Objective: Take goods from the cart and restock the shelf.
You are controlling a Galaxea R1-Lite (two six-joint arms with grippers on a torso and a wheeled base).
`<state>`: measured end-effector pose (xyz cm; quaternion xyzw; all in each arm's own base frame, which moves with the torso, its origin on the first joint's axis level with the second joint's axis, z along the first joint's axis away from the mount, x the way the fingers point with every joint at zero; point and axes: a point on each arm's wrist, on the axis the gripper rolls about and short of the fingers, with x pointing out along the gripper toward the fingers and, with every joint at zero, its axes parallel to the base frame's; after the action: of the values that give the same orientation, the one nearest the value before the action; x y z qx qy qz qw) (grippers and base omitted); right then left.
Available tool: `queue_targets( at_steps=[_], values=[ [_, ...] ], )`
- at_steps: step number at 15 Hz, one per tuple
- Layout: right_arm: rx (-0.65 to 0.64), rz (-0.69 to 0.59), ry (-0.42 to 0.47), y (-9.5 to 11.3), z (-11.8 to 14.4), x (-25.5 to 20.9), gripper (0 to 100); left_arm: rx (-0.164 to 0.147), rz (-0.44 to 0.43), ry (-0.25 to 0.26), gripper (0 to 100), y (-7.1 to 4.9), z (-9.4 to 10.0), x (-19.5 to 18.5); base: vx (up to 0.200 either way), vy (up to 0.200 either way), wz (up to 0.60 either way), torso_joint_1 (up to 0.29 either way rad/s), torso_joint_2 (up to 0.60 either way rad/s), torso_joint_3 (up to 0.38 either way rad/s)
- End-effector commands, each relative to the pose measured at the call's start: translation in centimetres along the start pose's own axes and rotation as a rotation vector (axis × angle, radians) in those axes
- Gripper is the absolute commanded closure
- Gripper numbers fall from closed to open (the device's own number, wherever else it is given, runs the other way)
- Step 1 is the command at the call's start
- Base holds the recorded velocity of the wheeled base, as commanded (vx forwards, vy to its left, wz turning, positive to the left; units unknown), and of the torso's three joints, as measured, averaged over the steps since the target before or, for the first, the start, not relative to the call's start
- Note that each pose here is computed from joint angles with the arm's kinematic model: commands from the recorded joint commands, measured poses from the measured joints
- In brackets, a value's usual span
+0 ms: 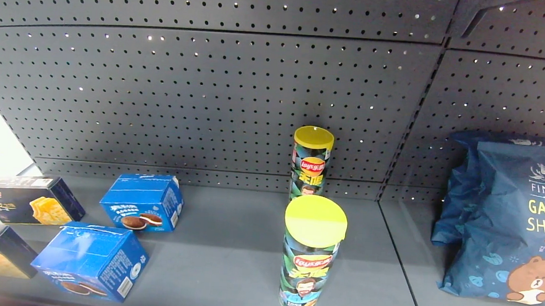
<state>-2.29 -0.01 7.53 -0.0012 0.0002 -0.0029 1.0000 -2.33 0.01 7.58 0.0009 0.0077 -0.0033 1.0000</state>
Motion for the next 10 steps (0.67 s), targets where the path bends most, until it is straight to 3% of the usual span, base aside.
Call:
queue_targets(
  at_steps=[1, 10],
  values=[
    [-0.001, 0.000, 0.001, 0.00, 0.00, 0.01, 0, -0.002, 0.000, -0.002, 0, 0.00, -0.04, -0.01, 0.000, 0.000, 0.00, 0.000, 0.00, 0.000],
    [-0.005, 0.003, 0.001, 0.01, 0.00, 0.01, 0, -0.002, 0.000, -0.002, 0, 0.00, -0.04, -0.01, 0.000, 0.000, 0.00, 0.000, 0.00, 0.000]
  ],
)
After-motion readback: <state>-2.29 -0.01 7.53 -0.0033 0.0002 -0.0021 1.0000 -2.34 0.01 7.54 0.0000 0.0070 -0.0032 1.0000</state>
